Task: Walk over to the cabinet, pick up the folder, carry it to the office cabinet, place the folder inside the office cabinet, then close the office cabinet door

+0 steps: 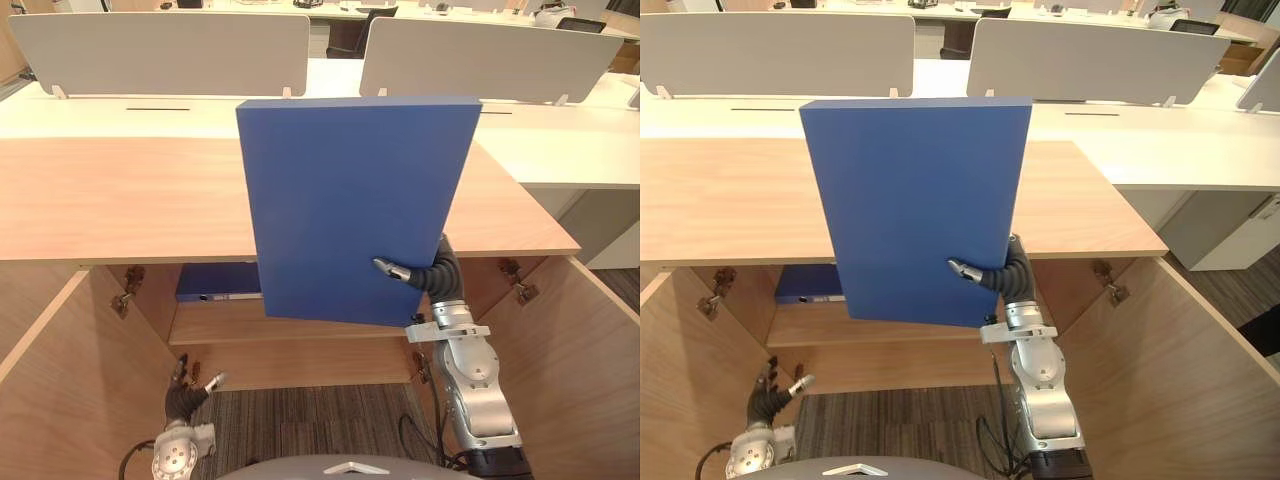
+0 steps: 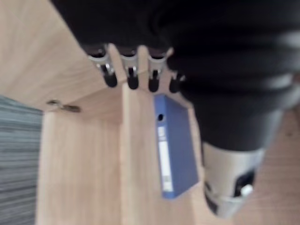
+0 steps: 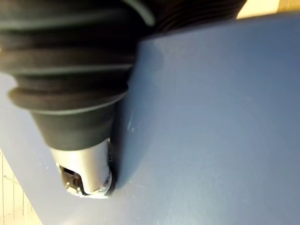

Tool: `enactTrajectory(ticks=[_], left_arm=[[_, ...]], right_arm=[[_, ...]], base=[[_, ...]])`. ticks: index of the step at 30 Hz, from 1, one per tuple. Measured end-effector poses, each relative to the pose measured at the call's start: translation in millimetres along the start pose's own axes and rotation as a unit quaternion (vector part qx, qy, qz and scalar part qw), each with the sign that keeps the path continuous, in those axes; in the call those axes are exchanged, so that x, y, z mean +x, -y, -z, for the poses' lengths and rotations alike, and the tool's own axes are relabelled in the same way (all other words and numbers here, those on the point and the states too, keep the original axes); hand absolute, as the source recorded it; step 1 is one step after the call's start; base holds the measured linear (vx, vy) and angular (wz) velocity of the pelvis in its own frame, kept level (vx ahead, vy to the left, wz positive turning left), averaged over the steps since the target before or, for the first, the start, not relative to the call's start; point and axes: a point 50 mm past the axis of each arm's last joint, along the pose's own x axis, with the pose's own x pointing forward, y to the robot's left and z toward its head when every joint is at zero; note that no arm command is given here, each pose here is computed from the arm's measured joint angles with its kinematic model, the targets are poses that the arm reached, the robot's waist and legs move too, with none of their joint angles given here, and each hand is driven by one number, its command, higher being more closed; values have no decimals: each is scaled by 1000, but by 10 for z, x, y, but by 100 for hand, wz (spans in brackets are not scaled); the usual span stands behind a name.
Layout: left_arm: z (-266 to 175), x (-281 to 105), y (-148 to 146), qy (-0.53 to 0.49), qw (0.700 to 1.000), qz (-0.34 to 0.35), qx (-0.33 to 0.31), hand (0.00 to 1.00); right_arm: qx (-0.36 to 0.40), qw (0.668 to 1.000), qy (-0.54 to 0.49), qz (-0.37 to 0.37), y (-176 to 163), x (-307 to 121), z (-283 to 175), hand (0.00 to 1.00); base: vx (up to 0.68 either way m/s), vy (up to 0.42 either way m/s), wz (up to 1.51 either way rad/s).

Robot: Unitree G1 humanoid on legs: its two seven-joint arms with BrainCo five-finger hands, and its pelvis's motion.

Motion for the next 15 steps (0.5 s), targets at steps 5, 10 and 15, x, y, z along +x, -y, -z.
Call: enactTrajectory(ticks=[5,10,15], left_arm=[[338,5,-31,-80,996,17,43,0],[431,46,-98,-106,991,21,82,0],[204,243,-68,-71,991,32,112,0]], right_arm=[[-6,999,-23,-40,-235,-65,100,100],[-40,997,-43,-58,-346,-101,208,100],[-109,988,34,-108,-539,207,53,100]], base=[[-4,-3,-5],[-13,-2,-9],[-81,-3,-37]])
